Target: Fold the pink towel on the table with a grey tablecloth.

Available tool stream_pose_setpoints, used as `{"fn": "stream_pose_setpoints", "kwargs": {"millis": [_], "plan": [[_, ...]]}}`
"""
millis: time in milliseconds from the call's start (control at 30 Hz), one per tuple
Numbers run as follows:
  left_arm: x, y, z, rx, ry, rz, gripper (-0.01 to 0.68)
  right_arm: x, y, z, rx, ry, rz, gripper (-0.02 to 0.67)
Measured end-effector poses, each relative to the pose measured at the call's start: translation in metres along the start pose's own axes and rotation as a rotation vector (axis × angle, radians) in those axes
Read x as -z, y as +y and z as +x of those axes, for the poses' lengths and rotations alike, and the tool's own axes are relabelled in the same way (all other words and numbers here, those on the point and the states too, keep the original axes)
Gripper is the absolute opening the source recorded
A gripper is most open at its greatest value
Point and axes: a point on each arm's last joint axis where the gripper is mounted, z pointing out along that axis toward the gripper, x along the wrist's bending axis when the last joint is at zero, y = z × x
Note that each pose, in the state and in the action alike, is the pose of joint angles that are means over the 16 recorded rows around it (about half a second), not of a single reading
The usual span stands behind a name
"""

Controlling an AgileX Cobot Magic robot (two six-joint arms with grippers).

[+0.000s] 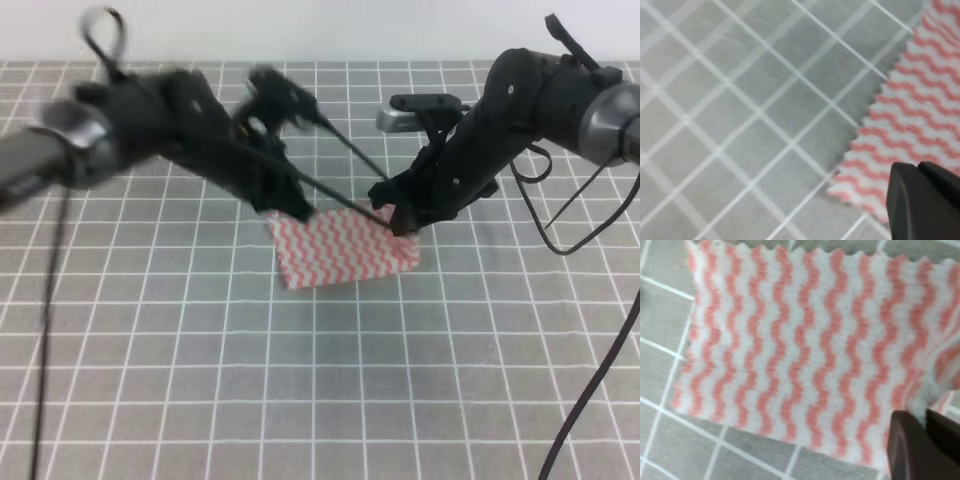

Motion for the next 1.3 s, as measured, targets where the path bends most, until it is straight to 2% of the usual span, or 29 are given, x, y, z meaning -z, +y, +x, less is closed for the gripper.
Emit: {"fn": "stream_pose_setpoints", "kwargs": {"millis": [233, 500, 833, 1100, 1300], "plan": [[0.067, 0.013, 0.013, 0.011, 0.056, -0.089, -0.002, 0.000, 0.002, 0.010, -0.006, 0.079, -0.016, -0.012], [0.117, 0.017, 0.012, 0.017, 0.065, -0.124, -0.002, -0.005, 0.003, 0.037, 0.027, 0.160, -0.059, -0.012], [0.131, 0.014, 0.005, 0.007, 0.023, -0.089, -0.002, -0.023, 0.001, 0.070, 0.063, 0.200, -0.102, -0.012], [0.131, 0.011, 0.002, 0.002, -0.007, -0.054, -0.002, -0.042, -0.003, 0.074, 0.042, 0.219, -0.079, 0.003], [0.132, 0.010, 0.001, 0.002, -0.018, -0.043, -0.002, -0.051, -0.006, 0.074, 0.016, 0.241, -0.049, 0.072]]}}
